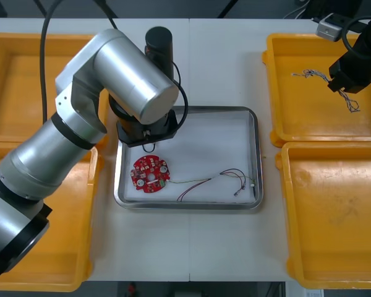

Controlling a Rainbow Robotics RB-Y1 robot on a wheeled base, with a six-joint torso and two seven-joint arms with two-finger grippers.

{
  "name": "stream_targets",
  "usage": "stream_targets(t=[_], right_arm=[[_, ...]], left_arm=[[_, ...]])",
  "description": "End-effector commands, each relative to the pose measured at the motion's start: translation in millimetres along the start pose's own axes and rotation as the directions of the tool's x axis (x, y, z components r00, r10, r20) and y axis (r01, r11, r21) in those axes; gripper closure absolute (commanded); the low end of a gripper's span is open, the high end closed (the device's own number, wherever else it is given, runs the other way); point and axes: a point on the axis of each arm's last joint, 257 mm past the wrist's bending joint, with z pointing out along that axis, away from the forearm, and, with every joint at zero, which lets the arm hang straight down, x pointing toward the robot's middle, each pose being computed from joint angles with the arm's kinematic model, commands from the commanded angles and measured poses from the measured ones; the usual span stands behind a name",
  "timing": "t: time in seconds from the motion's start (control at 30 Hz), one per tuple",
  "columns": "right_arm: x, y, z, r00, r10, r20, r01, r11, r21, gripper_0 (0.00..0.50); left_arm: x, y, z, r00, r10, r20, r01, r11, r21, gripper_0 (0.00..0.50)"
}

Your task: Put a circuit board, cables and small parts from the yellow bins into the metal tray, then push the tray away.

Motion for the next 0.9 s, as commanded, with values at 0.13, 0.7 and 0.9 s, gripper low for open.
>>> stream_targets(t=[0.13,0.7,0.9], right_arm=[[-10.2,5.0,-27.6,0.994,-0.092,0.064,0.092,0.996,0.006,0.5],[-42.4,82.1,-23.5,0.928,-0.354,0.115,0.355,0.935,0.013,0.5],[-53.9,118.3,-11.2,0.878,-0.453,0.155,0.459,0.888,-0.005,0.5]], left_arm=[[-74.4,11.6,-89.8,0.991,-0.123,0.047,0.118,0.989,0.092,0.0],[-156.1,98.9,-154.6,0.985,-0.114,0.128,0.107,0.993,0.056,0.0],[-181.0,129.1,-143.9,0.99,-0.072,0.124,0.067,0.997,0.044,0.0]])
